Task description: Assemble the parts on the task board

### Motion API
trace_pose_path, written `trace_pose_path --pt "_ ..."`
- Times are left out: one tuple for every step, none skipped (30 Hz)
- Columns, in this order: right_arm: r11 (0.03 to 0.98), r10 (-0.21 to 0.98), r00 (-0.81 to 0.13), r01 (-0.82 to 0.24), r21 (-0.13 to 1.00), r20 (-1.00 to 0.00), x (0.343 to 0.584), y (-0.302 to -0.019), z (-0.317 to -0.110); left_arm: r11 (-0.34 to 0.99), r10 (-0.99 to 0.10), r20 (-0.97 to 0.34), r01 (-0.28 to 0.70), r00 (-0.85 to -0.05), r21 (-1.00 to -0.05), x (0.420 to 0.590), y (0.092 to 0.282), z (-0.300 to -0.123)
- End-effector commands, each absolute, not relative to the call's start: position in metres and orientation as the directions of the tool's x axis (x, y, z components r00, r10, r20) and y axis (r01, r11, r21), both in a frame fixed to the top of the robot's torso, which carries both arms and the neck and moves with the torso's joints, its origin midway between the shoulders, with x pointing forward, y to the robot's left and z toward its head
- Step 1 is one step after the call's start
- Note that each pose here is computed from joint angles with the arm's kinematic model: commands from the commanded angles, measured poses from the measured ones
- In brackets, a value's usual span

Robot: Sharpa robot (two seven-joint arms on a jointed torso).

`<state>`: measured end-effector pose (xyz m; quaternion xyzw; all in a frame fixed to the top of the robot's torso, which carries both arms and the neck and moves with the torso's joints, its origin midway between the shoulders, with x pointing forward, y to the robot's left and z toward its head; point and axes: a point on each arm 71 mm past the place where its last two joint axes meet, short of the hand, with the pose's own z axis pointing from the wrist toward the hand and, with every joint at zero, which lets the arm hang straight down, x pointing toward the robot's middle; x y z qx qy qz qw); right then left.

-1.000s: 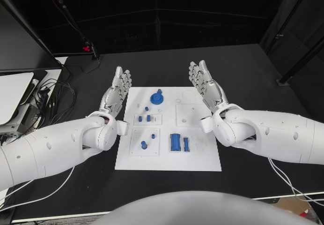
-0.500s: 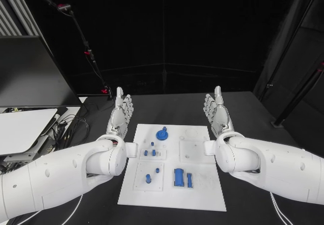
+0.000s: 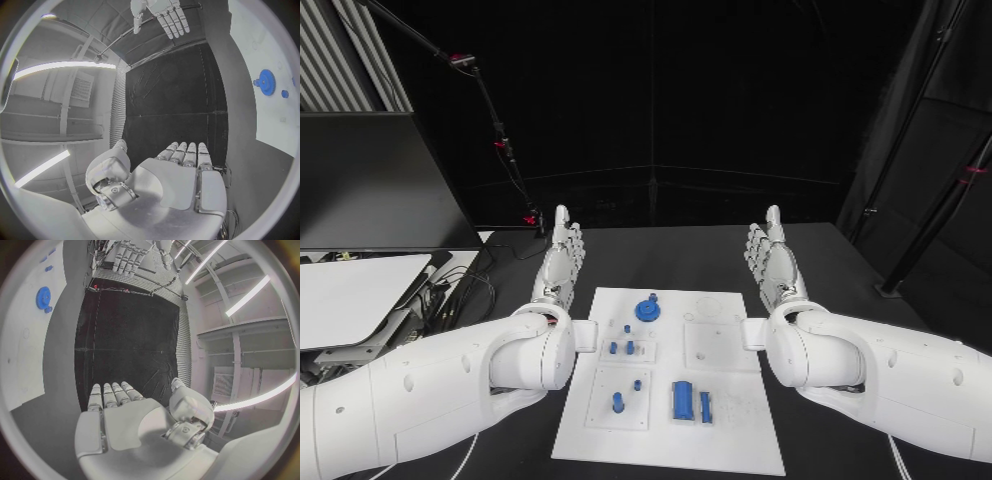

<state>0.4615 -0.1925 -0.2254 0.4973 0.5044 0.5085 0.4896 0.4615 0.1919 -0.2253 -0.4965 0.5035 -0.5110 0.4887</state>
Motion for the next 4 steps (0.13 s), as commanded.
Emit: trace_pose_path --pt "-0.01 1.0 -0.017 0.001 1.0 0.01 0.4618 -0.1924 -0.2242 -0.01 -1.0 0.01 -0.001 -0.017 -1.0 0.4618 0.1924 -0.2242" --pt "-0.01 1.0 -0.017 0.001 1.0 0.01 0.4618 -0.1924 -0.2242 -0.01 -1.0 0.01 -0.001 -0.017 -1.0 0.4618 0.1924 -0.2242" --pt "-0.01 1.0 -0.017 0.001 1.0 0.01 0.4618 -0.1924 -0.2242 -0.01 -1.0 0.01 -0.001 -0.017 -1.0 0.4618 0.1924 -0.2242" --pt "-0.01 1.0 -0.017 0.001 1.0 0.01 0.4618 -0.1924 -0.2242 -0.01 -1.0 0.01 -0.001 -0.017 -1.0 0.4618 0.1924 -0.2242"
